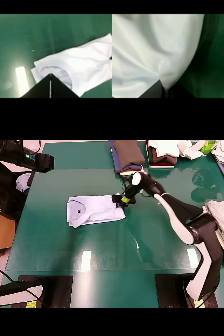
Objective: Fold the shirts.
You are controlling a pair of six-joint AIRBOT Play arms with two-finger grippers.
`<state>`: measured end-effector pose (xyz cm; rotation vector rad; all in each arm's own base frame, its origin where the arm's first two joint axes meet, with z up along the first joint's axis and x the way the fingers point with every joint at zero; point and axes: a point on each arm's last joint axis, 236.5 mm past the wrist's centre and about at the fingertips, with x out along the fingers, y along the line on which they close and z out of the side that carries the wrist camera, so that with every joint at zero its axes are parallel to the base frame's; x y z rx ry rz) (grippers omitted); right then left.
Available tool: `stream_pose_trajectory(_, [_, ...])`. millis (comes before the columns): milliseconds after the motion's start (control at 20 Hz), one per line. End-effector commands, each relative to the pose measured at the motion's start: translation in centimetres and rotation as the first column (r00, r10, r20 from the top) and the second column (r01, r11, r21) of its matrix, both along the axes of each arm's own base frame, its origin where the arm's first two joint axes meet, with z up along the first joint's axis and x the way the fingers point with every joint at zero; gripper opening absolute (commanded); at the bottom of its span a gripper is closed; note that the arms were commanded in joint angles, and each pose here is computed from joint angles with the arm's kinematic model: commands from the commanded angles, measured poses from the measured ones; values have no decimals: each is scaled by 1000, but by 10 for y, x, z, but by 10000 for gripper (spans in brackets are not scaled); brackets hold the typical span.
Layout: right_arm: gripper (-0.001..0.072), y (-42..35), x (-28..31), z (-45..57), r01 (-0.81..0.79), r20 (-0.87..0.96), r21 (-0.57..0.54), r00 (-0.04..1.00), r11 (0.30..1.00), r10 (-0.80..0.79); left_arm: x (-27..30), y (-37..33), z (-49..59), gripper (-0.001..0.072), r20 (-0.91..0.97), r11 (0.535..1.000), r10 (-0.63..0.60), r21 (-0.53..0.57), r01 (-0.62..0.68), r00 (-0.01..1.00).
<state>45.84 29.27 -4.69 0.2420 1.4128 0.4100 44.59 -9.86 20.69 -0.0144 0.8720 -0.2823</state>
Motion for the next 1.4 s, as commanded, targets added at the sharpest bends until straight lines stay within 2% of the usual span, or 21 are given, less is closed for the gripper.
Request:
stream_pose_trajectory(0, [18,-56,31,53,63,153,-61,987,996,-53,-1,-6,1,20,-2,1000,-12,-22,12,1000])
stream_pose_trajectory(150, [18,-153,48,110,185,251,-117,956,976,-151,-5,-25,1,20,7,998,-64,-4,64,998])
stream_pose_trajectory(350, [17,-300,39,166,417,327,-155,877,896,-352,-11,-72,10,20,62,986,-167,-7,167,984])
stream_pose_trajectory(550, [17,-430,5,194,636,361,-150,748,757,-557,-18,-105,17,20,103,972,-230,-16,233,968])
stream_pose_trajectory(700, [17,-494,-28,197,736,346,-152,665,660,-662,-22,-115,18,20,108,967,-251,-17,254,962])
stream_pose_trajectory(800, [17,-517,-43,195,767,335,-159,634,622,-697,-22,-115,18,20,107,967,-249,-20,253,962])
stream_pose_trajectory(900, [17,-527,-48,196,774,339,-163,626,612,-702,-22,-115,18,20,107,967,-249,-20,252,963])
stream_pose_trajectory(1100, [16,-520,-38,217,767,376,-105,620,633,-689,-22,-115,17,20,106,967,-250,-18,253,963])
stream_pose_trajectory(1350, [15,-521,-41,302,762,554,-87,572,642,-605,-23,-115,17,20,104,967,-252,-16,255,962])
